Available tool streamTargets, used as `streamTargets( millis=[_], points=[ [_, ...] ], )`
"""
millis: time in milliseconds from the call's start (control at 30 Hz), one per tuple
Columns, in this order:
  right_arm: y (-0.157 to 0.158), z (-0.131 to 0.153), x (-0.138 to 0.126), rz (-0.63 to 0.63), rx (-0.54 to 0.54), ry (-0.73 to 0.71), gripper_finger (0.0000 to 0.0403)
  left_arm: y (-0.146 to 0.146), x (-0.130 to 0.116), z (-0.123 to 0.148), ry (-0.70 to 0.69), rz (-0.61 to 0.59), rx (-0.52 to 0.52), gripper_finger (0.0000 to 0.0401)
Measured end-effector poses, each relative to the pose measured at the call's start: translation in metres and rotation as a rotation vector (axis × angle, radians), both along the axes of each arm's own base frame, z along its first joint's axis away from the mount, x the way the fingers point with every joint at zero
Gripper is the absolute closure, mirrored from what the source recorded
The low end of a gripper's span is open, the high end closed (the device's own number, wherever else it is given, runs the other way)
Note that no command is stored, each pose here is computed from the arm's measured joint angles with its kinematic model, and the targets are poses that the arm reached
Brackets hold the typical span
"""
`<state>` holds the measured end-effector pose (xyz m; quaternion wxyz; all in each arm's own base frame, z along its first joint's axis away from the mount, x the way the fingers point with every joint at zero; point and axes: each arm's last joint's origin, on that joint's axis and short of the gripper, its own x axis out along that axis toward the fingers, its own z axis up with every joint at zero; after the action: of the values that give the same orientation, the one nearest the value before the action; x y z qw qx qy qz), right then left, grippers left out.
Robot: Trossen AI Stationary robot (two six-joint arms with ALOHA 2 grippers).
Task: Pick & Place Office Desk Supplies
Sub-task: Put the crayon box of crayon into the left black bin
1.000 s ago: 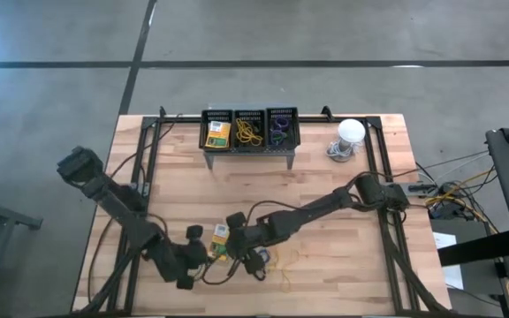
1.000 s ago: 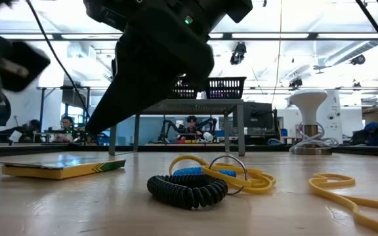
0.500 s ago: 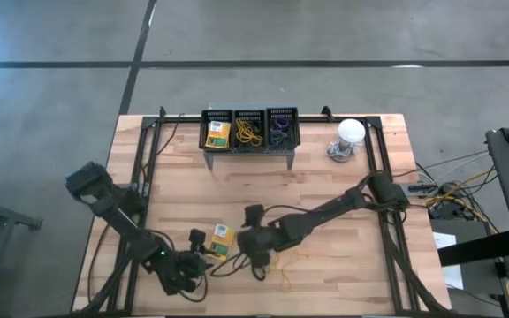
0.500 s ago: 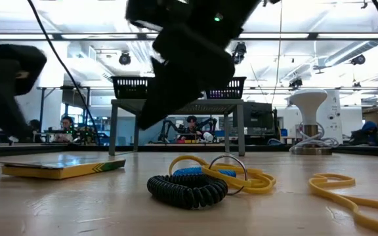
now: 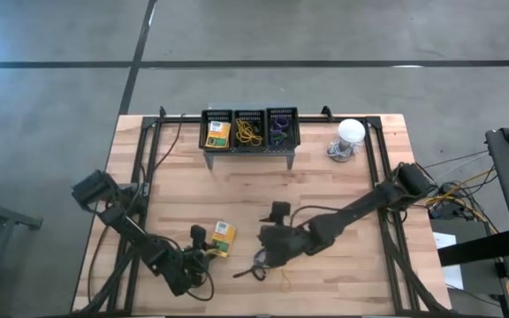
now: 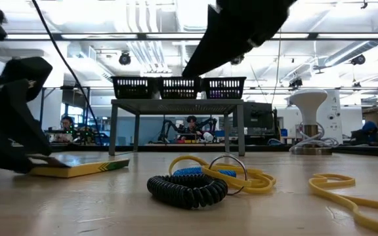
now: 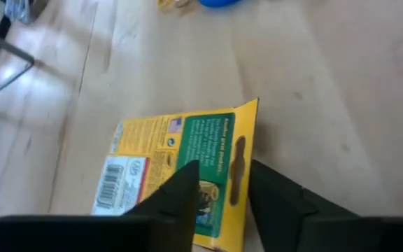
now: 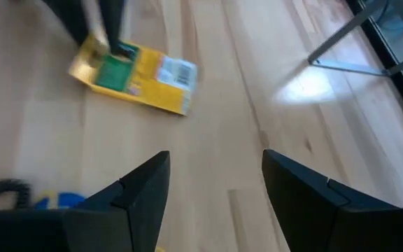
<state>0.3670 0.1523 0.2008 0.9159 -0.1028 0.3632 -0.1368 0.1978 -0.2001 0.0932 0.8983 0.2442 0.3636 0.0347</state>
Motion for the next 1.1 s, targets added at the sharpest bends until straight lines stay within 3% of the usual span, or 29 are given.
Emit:
streamTargets(
  millis=[300,500,800,967,1100],
  points=[
    [0.006,-0.007,-0.012,0.034,0.027,-0.071,0.0179,0.007,0.010,0.002,-0.012,0.073,-0.035,0.0387],
    [0.013,-0.007,-0.016,0.085,-0.013,-0.048,0.0179,0.001,0.022,0.024,-0.070,0.100,-0.061,0.0398],
    [0.017,-0.012,-0.028,0.064,-0.060,-0.012,0.0179,0.012,0.033,0.120,-0.077,0.151,-0.065,0.0400],
    [0.017,-0.023,-0.038,0.023,-0.123,-0.011,0.0179,0.045,0.031,0.182,-0.087,0.200,-0.048,0.0400],
    [0.013,-0.030,-0.043,-0.013,-0.151,-0.009,0.0179,0.086,0.030,0.220,-0.074,0.221,0.032,0.0401]
  ],
)
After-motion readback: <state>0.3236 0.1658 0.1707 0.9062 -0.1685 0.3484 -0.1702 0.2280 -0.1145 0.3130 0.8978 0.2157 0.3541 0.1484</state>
